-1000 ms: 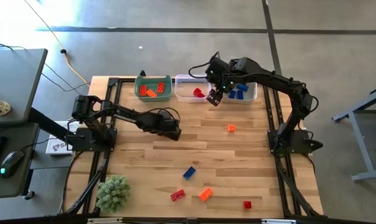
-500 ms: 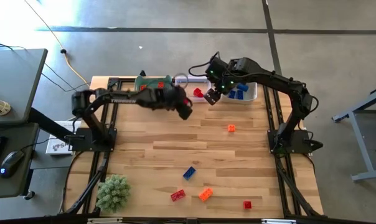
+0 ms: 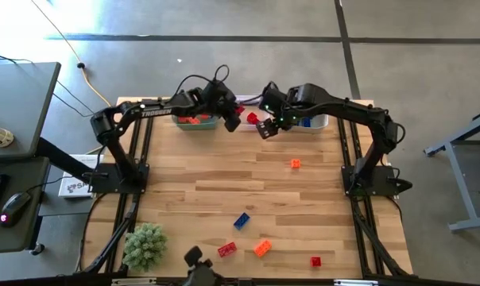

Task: Sort & place blocks by color
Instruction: Put the red game piece into the transparent bin

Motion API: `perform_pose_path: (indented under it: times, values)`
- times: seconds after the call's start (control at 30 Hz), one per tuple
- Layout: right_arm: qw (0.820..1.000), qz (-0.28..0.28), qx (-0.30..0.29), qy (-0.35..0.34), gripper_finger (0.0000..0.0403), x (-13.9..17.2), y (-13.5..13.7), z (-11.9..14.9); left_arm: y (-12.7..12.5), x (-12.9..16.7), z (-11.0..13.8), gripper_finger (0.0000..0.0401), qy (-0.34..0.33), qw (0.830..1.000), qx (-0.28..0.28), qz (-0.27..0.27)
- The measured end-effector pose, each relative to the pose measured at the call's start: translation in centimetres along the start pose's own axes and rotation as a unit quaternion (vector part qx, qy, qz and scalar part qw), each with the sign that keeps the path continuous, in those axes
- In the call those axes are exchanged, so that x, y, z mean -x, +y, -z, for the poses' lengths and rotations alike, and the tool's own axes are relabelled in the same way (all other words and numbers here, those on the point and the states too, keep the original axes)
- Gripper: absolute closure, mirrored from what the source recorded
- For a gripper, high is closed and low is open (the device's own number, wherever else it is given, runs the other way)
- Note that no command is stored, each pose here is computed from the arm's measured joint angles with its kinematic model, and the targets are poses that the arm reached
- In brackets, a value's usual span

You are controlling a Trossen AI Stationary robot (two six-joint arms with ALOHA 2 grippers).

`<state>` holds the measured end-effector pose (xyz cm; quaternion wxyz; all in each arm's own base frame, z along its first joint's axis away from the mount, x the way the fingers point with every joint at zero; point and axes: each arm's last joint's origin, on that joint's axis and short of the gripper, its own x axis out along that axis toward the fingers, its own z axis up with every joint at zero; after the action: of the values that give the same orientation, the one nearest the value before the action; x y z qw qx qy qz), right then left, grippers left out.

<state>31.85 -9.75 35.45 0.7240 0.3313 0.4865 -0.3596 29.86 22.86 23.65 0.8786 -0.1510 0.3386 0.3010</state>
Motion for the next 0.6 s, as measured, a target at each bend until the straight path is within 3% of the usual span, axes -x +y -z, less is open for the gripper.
perform_pose_path:
  times: [0.27,0.4,0.6]
  values:
    - [0.998,0.018,-0.051,-0.016,0.0183,0.3,1.7,1.8,2.3,-2.3,0.5,0.0268,0.001,1.000,-0.020,-0.010]
    - [0.998,0.013,-0.068,-0.015,0.0183,0.5,2.4,2.5,2.6,-3.5,1.0,0.0266,0.008,1.000,-0.017,0.015]
    - [0.996,0.006,-0.087,-0.012,0.0183,0.7,3.3,3.6,2.7,-3.9,1.1,0.0262,0.006,0.999,-0.034,0.004]
